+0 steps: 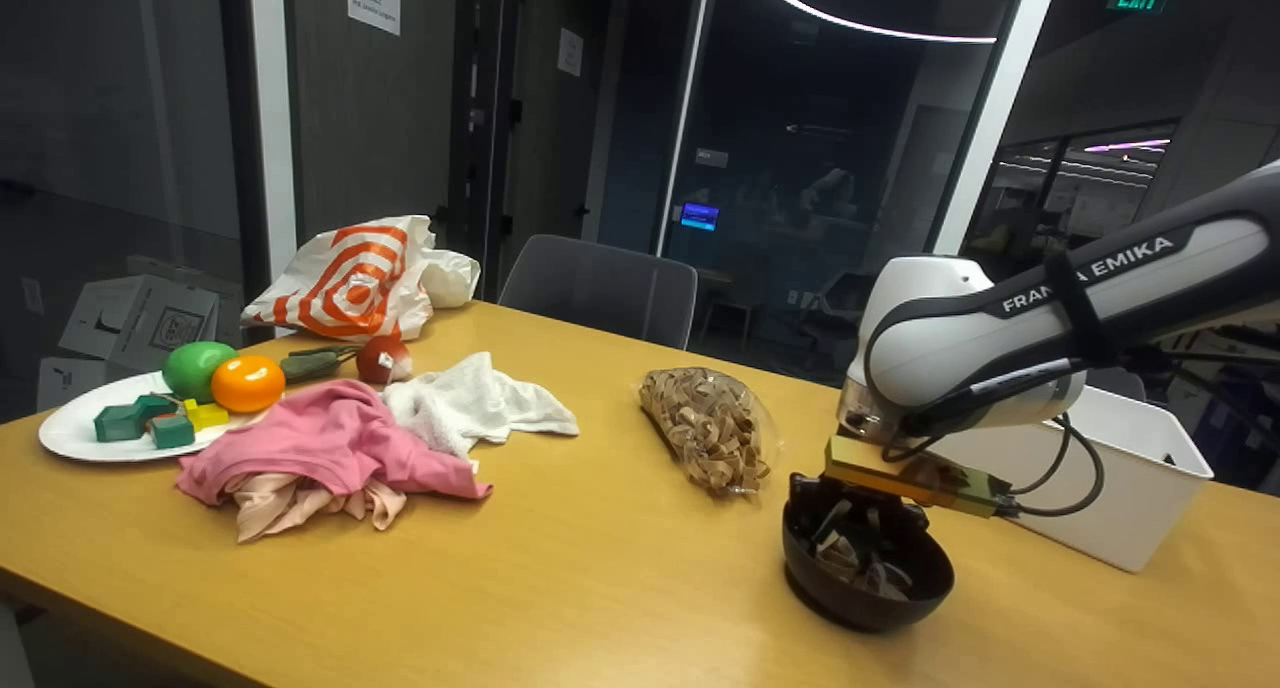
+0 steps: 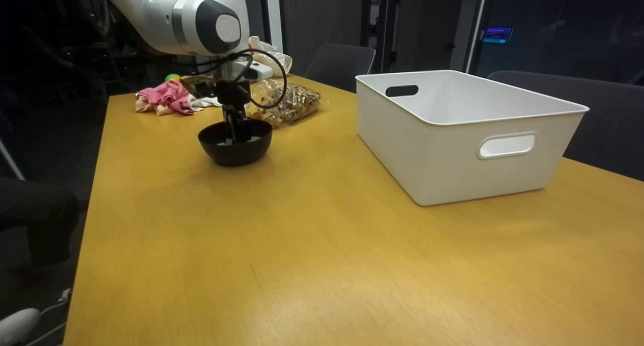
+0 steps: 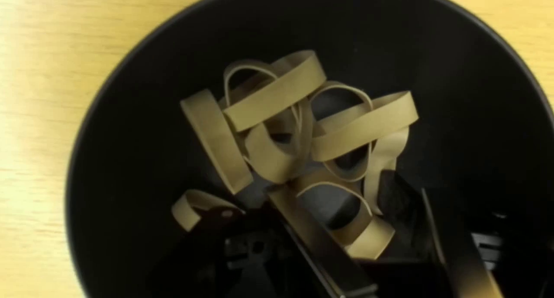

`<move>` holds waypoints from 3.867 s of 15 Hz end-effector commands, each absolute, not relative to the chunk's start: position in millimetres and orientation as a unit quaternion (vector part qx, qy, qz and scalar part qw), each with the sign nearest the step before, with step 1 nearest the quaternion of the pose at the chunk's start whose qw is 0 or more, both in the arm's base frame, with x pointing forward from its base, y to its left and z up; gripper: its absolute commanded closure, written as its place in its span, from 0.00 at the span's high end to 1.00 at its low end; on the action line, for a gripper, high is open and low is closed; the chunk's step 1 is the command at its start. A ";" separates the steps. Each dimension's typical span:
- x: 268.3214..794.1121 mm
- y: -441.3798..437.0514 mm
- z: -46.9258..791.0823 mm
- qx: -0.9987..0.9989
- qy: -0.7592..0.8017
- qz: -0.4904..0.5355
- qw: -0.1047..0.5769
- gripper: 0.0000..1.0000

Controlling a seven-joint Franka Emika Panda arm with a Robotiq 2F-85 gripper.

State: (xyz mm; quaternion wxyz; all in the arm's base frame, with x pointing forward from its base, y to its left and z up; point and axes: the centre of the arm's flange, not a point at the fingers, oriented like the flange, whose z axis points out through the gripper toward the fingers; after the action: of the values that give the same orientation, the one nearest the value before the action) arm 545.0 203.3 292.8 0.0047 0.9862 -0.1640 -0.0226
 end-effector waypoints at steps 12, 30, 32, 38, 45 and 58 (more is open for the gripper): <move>528.3 196.7 325.7 0.988 -0.153 0.013 0.025 0.07; 537.1 202.2 427.4 0.981 -0.111 0.136 0.085 0.06; 544.9 215.1 430.8 0.981 -0.092 0.151 0.077 0.07; 565.7 264.1 422.0 0.985 -0.050 0.153 0.057 0.06; 592.5 308.1 391.6 0.987 -0.004 0.148 0.059 0.08; 660.7 294.4 355.9 0.975 0.008 0.192 0.108 0.11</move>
State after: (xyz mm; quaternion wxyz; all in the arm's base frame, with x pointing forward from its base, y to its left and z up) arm 645.2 287.2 340.9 0.0996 0.9831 0.0006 0.1534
